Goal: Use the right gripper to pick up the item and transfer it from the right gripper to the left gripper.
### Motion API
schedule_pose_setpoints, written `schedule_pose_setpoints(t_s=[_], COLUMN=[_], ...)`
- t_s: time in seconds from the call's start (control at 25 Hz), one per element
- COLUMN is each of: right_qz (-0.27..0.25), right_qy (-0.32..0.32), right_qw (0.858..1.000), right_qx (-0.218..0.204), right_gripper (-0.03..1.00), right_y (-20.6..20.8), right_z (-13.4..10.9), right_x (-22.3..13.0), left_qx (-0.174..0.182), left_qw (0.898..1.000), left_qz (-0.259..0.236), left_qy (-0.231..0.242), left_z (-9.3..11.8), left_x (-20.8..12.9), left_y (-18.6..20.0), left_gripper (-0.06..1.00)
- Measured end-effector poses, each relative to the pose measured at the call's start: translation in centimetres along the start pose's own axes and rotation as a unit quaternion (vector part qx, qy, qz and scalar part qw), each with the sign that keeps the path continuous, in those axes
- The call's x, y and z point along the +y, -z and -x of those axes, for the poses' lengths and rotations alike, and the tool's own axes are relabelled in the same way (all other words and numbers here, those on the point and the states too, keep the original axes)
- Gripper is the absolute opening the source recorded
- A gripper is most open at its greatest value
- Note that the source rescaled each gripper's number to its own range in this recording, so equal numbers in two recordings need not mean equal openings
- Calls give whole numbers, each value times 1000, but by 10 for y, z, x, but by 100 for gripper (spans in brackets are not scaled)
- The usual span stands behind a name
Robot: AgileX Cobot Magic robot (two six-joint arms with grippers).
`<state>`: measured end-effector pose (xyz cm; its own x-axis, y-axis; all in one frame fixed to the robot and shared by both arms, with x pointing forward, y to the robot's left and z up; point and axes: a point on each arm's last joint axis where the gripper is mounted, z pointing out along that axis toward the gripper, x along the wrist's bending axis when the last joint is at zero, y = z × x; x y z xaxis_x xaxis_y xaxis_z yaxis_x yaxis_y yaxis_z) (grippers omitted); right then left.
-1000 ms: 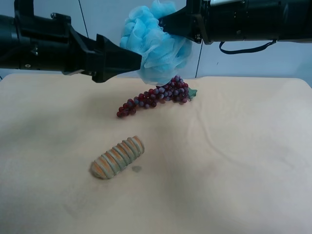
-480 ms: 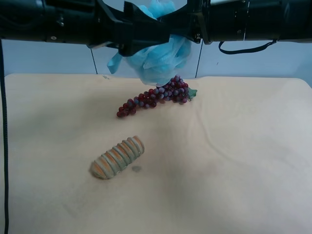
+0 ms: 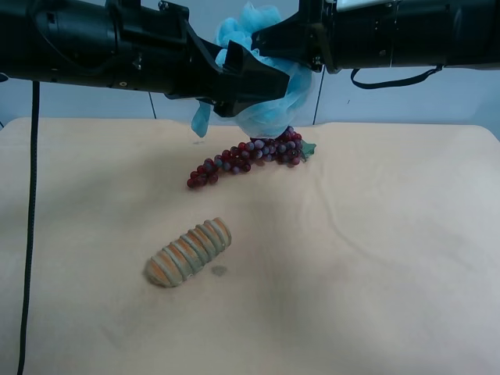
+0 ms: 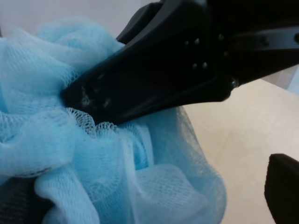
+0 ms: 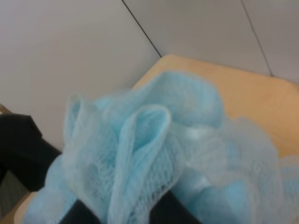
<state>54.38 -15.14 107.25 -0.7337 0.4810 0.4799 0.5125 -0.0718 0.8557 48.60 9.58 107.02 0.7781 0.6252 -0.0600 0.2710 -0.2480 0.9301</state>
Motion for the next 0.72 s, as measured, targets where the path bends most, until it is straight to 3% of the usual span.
schedule_pose_setpoints(t_s=[0.72], right_qz=[3], right_qy=[-15], right_qw=[1000], right_qx=[25], right_gripper=[0], right_y=[0], right_z=[-4], right_x=[1], left_qx=[10], left_qw=[1000], left_qz=[28], left_qy=[-1], left_z=[-3], left_x=[15], left_y=[-3], left_gripper=[95])
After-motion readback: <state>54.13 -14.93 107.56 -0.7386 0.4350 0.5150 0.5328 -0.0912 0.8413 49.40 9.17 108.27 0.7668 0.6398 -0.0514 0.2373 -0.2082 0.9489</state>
